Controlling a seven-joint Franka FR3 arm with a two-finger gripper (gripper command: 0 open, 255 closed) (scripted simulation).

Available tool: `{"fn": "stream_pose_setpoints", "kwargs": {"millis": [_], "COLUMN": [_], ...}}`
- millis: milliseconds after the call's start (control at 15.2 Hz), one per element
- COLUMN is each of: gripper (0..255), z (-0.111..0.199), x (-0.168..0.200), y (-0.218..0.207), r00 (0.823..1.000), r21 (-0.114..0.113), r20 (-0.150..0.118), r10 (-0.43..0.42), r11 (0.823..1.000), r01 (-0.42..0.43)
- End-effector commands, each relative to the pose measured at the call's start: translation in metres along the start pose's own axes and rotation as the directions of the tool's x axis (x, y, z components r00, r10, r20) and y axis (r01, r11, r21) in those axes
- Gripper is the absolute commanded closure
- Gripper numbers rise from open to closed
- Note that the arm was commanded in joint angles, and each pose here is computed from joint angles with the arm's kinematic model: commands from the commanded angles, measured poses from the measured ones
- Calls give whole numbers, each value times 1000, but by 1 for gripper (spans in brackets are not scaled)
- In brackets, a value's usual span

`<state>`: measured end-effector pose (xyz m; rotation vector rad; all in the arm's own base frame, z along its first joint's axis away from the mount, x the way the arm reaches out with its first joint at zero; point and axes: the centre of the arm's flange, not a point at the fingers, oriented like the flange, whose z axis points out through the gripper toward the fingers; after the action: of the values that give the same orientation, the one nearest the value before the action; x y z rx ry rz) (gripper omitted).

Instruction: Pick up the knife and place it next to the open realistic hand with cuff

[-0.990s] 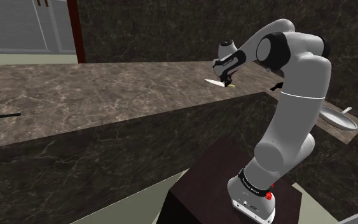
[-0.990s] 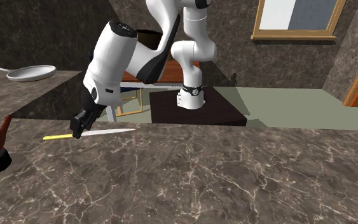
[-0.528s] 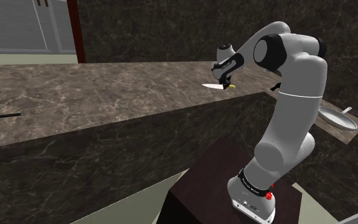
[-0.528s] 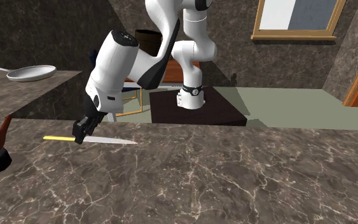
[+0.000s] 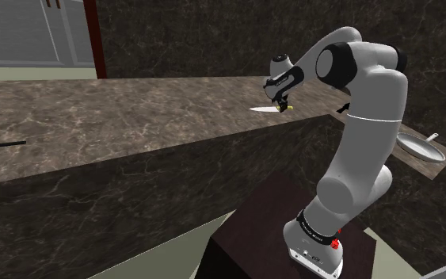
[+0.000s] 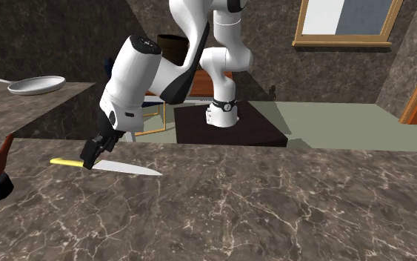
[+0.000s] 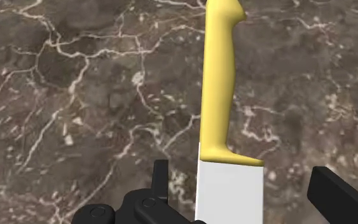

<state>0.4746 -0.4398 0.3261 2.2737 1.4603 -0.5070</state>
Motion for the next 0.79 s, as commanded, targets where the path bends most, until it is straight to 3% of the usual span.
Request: {"fn": "stream_pose_setpoints", "kwargs": {"millis": [0, 264, 726], "gripper": [0, 0, 0], "z": [0, -50, -50], "x": [0, 0, 0], "y": [0, 0, 0], "r00": [1000, 1000, 1000], "r21": [0, 0, 0], "r20": [0, 0, 0], "r10": [0, 0, 0], "r11": [1000, 1000, 1000], "r01": [0, 0, 0]}}
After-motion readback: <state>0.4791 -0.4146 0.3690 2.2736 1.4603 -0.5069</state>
